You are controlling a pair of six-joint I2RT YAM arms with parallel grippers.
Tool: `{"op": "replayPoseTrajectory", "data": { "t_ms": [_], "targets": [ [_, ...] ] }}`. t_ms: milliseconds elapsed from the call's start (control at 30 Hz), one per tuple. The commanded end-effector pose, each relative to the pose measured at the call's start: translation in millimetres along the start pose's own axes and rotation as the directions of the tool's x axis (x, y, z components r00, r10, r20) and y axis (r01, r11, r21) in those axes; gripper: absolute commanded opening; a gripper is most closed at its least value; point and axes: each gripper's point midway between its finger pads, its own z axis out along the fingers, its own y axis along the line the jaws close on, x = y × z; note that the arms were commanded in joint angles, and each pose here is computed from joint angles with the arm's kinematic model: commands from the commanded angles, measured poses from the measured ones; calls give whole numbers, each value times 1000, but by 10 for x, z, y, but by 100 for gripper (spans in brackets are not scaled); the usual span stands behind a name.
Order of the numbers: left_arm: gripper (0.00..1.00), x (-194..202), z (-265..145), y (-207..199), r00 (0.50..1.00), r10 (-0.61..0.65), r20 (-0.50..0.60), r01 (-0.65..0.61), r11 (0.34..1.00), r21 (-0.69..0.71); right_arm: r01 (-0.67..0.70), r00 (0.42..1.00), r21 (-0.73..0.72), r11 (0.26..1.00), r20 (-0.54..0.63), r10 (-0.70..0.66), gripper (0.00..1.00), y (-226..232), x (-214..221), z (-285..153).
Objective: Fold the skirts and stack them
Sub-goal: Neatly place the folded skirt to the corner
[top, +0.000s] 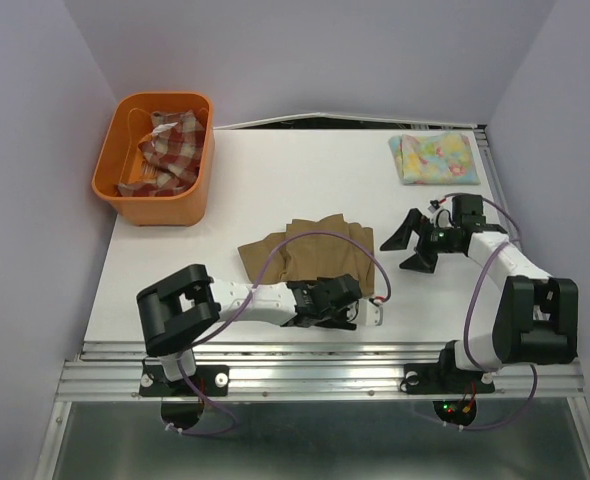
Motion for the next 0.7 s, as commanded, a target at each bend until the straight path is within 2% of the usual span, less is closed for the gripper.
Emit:
{"op": "replayPoseTrajectory", "data": {
  "t_ms": [0,100,200,267,433,533,567,667],
  "targets": [
    [68,-57,77,234,996,-70,47,72,996,-52,-15,1000,-56,998,11,16,100,38,38,30],
    [62,-109,32,392,987,-121,105,126,991,-40,-7,1000,-85,996,-8,7,100,5,109,78],
    [56,-137,-50,628,965,-196,176,198,980,9,90,996,-95,991,-8,-91,100,-42,82,198],
    [51,-167,-126,745,953,-220,208,223,975,13,65,998,-93,994,-17,-67,100,-81,83,244],
    [43,-243,-202,831,940,-225,256,223,974,36,40,999,-185,982,15,-38,100,164,127,338],
    [33,-315,-222,859,931,-230,283,226,973,46,116,992,-193,974,61,-106,100,312,163,462],
    [27,-312,-225,875,930,-231,286,229,973,42,114,993,-192,975,34,-109,100,340,262,537],
    [19,-317,-225,890,927,-231,296,229,972,41,103,994,-202,974,51,-94,100,385,215,636]
  ]
}}
